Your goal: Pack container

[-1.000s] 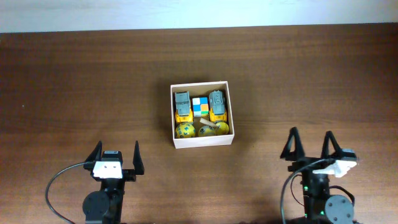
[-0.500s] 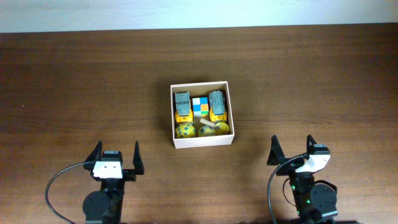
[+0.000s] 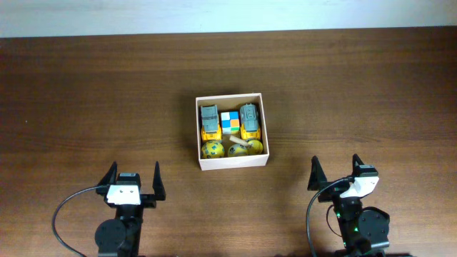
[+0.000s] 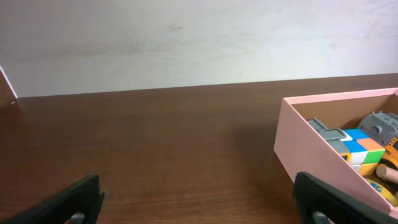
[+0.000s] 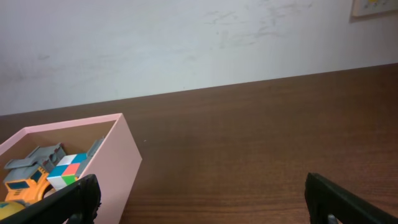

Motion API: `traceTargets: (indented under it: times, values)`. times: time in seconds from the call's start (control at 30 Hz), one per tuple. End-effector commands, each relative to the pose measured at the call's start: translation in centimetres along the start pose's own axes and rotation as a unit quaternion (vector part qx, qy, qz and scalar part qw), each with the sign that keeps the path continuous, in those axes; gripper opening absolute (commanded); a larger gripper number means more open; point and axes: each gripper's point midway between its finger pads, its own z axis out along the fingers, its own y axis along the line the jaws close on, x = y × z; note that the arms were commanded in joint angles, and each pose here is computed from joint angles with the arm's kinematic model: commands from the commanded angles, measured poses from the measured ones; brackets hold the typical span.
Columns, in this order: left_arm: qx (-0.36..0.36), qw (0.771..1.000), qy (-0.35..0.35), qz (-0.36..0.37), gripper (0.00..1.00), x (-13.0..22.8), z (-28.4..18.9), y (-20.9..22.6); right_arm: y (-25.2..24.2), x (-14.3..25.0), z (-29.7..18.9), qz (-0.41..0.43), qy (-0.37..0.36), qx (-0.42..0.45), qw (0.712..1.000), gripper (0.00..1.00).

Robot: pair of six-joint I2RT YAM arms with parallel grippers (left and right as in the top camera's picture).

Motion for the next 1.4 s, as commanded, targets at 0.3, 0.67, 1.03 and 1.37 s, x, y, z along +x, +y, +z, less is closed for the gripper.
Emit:
traceTargets:
  times: [0.3, 0.67, 1.03, 1.37]
  values:
    - [0.001, 1.0, -0.001, 0.009, 0.99, 0.09, -0.01, 0.01, 0.09, 0.29, 0.0, -0.012, 0.002, -0.006, 1.0, 0.99]
    - [0.001, 1.0, -0.001, 0.009, 0.99, 0.09, -0.01, 0.01, -0.47, 0.2, 0.0, -0.014, 0.001, 0.004, 1.0, 0.99]
    - [0.001, 1.0, -0.001, 0.009, 0.99, 0.09, -0.01, 0.01, -0.52, 0.19, 0.0, -0.014, 0.0, 0.005, 1.0, 0.99]
    - [0.001, 1.0, -0.001, 0.009, 0.99, 0.09, -0.01, 0.01, -0.52, 0.19, 0.0, -0.014, 0.0, 0.005, 1.0, 0.99]
